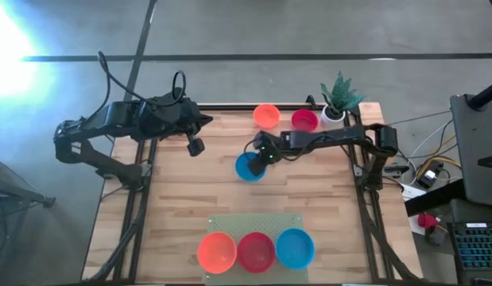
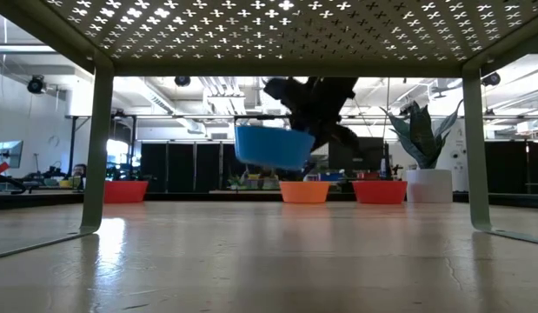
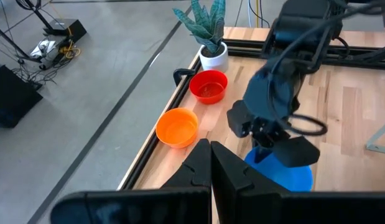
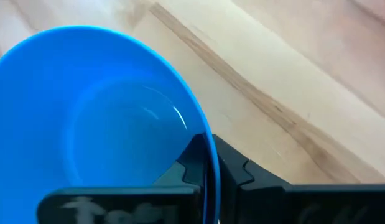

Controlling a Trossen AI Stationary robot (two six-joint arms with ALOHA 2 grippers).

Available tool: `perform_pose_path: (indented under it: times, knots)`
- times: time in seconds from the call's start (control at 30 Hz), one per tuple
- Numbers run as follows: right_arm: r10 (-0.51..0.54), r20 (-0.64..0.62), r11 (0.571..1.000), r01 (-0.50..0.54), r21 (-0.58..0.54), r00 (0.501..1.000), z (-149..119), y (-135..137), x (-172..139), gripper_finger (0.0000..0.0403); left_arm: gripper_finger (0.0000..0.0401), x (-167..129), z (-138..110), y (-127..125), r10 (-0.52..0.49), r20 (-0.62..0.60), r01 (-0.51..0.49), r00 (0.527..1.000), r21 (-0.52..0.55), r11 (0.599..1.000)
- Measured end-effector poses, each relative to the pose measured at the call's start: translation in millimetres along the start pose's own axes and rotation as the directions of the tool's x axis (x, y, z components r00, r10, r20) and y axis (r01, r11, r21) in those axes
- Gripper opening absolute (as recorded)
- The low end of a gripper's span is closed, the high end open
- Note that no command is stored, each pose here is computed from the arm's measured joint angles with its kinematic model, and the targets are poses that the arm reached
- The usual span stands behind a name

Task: Pick & Place Mini bowls
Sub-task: Stack the blue bowl on the blue bowl on the shelf

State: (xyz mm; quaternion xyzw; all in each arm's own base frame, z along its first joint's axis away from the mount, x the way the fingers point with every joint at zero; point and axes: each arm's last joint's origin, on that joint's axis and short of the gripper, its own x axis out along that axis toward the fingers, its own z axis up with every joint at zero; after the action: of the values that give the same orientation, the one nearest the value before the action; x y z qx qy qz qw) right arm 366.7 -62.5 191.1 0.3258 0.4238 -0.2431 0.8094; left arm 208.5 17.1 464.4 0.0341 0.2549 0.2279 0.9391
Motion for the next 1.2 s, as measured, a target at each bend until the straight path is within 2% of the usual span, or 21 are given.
perform_pose_path:
  times: [0.63, 0.87, 1.2]
  knots:
    - [0.092, 0.099, 0.986, -0.077, -0.149, 0.991, -1.0, 0.0, -116.8, 0.0008, 0.0000, 0.9, -0.1, -1.0, -0.024, -0.004, 0.024, 1.000, -0.012, 1.000]
    - [0.148, 0.121, 0.969, -0.119, -0.219, 0.982, -14.0, 0.7, -157.6, 0.0008, 0.0000, 0.8, -0.1, -1.2, -0.032, -0.004, 0.032, 0.999, -0.026, 0.999]
    - [0.148, 0.043, 0.951, -0.130, -0.280, 0.988, -39.7, -8.1, -222.1, 0.0008, 0.0000, 0.8, -0.1, -1.6, -0.041, -0.004, 0.041, 0.999, -0.033, 0.999]
